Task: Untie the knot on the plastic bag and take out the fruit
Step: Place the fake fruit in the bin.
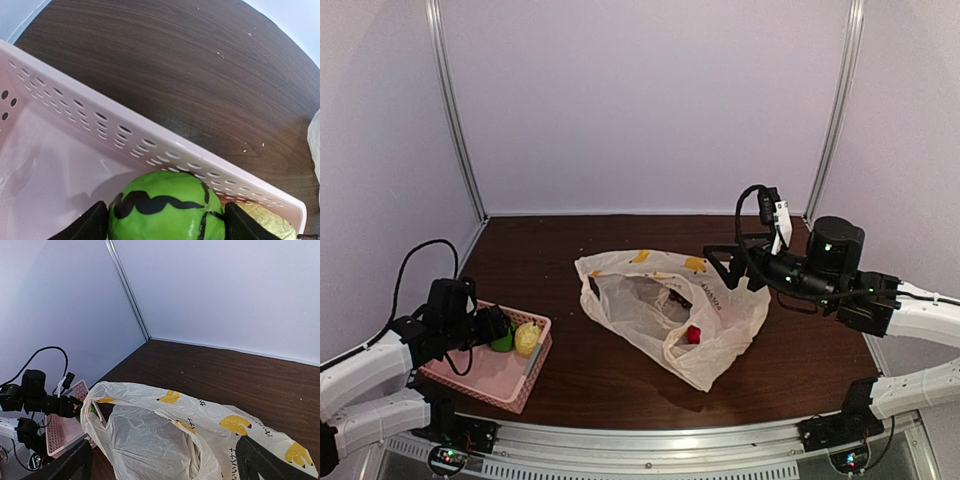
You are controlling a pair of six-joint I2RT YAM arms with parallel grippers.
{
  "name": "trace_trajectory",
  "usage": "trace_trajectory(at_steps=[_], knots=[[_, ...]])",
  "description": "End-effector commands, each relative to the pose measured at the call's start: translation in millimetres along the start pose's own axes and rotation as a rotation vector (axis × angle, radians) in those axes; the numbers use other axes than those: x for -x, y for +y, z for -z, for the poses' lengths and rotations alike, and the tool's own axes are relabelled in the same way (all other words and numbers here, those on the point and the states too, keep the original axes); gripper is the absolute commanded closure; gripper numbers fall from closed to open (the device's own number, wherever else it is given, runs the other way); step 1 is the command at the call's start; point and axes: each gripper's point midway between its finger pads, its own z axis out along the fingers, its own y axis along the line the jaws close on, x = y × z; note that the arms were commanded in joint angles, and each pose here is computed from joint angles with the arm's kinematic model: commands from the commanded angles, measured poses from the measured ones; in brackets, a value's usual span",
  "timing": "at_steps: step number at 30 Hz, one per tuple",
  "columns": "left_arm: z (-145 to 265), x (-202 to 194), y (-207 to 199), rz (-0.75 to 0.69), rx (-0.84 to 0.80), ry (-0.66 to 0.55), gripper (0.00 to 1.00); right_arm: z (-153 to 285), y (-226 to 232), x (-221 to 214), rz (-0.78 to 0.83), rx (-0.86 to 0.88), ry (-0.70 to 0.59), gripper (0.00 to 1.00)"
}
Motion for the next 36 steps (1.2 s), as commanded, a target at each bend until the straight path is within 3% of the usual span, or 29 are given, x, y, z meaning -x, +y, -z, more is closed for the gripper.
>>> trace_trajectory(at_steps=[1, 11, 25, 36], knots=[[-1, 5, -2, 0.017, -0.015, -0.025, 0.19, -2, -3, -4, -0.006, -0.007, 0.012, 0.0], [1, 5, 0, 0.015, -0.004, -0.021, 0.12, -3, -4, -5, -0.007, -0.008, 0.017, 0.0], [41, 44, -2, -0.01, 0.032, -0.133, 0.02, -2, -8, -9, 0.028, -0.038, 0.049, 0.0], [90, 79, -107, -0.216, -0.434, -0.145, 0.05, -12, -16, -40, 0.132, -0.114, 0.21, 0.0]])
